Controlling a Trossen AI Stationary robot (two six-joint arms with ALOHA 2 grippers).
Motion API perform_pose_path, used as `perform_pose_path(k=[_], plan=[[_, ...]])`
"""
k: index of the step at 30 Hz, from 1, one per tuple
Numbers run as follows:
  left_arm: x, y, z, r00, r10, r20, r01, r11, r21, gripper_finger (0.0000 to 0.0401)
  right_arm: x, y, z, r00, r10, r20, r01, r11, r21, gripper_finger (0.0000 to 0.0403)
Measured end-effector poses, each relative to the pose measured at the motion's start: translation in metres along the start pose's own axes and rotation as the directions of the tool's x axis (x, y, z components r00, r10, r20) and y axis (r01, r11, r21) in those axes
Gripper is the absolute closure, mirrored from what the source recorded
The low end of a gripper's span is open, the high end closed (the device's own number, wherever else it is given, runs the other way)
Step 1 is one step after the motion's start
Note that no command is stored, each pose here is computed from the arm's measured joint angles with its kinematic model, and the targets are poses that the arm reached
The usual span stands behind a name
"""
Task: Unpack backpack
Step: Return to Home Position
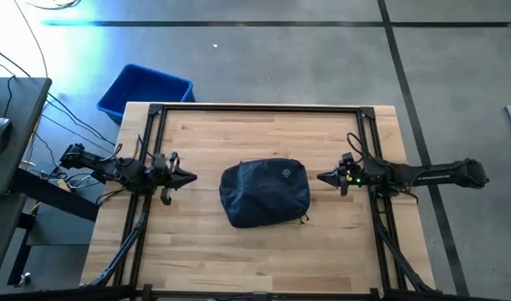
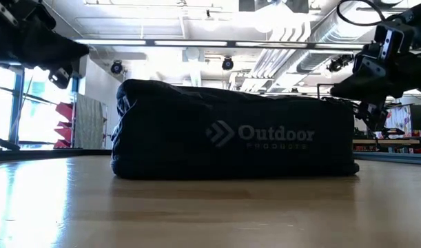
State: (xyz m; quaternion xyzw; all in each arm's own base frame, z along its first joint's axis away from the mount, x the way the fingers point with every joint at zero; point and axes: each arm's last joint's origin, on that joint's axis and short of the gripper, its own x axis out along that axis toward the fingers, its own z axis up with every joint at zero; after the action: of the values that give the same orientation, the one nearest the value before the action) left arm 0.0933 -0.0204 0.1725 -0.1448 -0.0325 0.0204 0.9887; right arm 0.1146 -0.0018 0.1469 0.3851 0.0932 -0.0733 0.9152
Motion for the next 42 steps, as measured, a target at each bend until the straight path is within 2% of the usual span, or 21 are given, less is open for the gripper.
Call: perform_pose_path(k=[2,5,10,14,23,24,25,26,27,29,32,34,36,38,41,42], plan=[[0.000,-0.001,0.003,1.000,-0.004,0.026,0.004,1.000,-0.009,0.0401,-0.004,0.001,0.001,1.000,0.017,0.016,-0.017,1.000,0.001,0.0394],[0.000,-0.001,0.002,1.000,-0.003,0.024,0.003,1.000,-0.008,0.0401,-0.011,0.006,0.006,0.992,0.096,0.081,-0.096,0.995,0.003,0.0394],[0.000,0.000,0.001,1.000,-0.001,0.016,0.001,1.000,-0.004,0.0401,-0.024,0.015,0.017,0.950,0.229,0.211,-0.233,0.972,-0.007,0.0394],[0.000,0.000,0.001,1.000,0.000,0.013,0.000,1.000,-0.003,0.0401,-0.025,0.019,0.019,0.933,0.270,0.237,-0.275,0.961,-0.013,0.0394],[0.000,0.000,0.000,1.000,-0.004,0.003,0.004,1.000,0.000,0.0401,-0.023,0.017,0.016,0.949,0.240,0.203,-0.243,0.970,-0.009,0.0394],[0.000,0.000,0.000,1.000,-0.004,0.001,0.004,1.000,0.000,0.0401,-0.023,0.016,0.016,0.952,0.230,0.203,-0.225,0.973,-0.045,0.0394],[0.000,0.000,0.000,1.000,-0.003,-0.002,0.003,1.000,0.002,0.0401,-0.022,0.015,0.015,0.956,0.200,0.215,-0.167,0.973,-0.160,0.0394],[0.001,0.000,0.000,1.000,-0.003,-0.004,0.003,1.000,0.003,0.0401,-0.021,0.013,0.015,0.959,0.158,0.234,-0.082,0.949,-0.305,0.0394],[0.000,0.000,0.000,1.000,-0.003,-0.004,0.003,1.000,0.002,0.0401,-0.021,0.011,0.015,0.961,0.117,0.249,0.004,0.899,-0.437,0.0394],[0.001,0.000,0.000,1.000,-0.002,-0.005,0.002,1.000,0.003,0.0401,-0.021,0.010,0.016,0.957,0.093,0.275,0.109,0.764,-0.636,0.0394],[0.001,0.000,0.000,1.000,-0.002,-0.005,0.002,1.000,0.003,0.0401,-0.021,0.010,0.016,0.956,0.092,0.277,0.177,0.574,-0.800,0.0394],[0.001,0.000,0.000,1.000,-0.002,-0.006,0.002,1.000,0.004,0.0401,-0.021,0.010,0.016,0.957,0.092,0.276,0.198,0.490,-0.849,0.0394],[0.001,0.000,0.000,1.000,-0.002,-0.006,0.002,1.000,0.003,0.0401,-0.021,0.010,0.016,0.957,0.091,0.277,0.208,0.451,-0.868,0.0394],[0.001,0.000,0.000,1.000,-0.001,-0.005,0.001,1.000,0.021,0.0401,-0.021,0.010,0.016,0.957,0.090,0.275,0.208,0.448,-0.870,0.0394],[0.001,0.000,0.000,1.000,0.017,0.000,-0.017,0.991,0.134,0.0401,-0.021,0.010,0.016,0.957,0.091,0.275,0.200,0.481,-0.854,0.0394],[0.001,0.000,0.000,1.000,0.018,0.000,-0.018,0.987,0.160,0.0401,-0.021,0.010,0.016,0.957,0.093,0.276,0.192,0.509,-0.839,0.0394]])
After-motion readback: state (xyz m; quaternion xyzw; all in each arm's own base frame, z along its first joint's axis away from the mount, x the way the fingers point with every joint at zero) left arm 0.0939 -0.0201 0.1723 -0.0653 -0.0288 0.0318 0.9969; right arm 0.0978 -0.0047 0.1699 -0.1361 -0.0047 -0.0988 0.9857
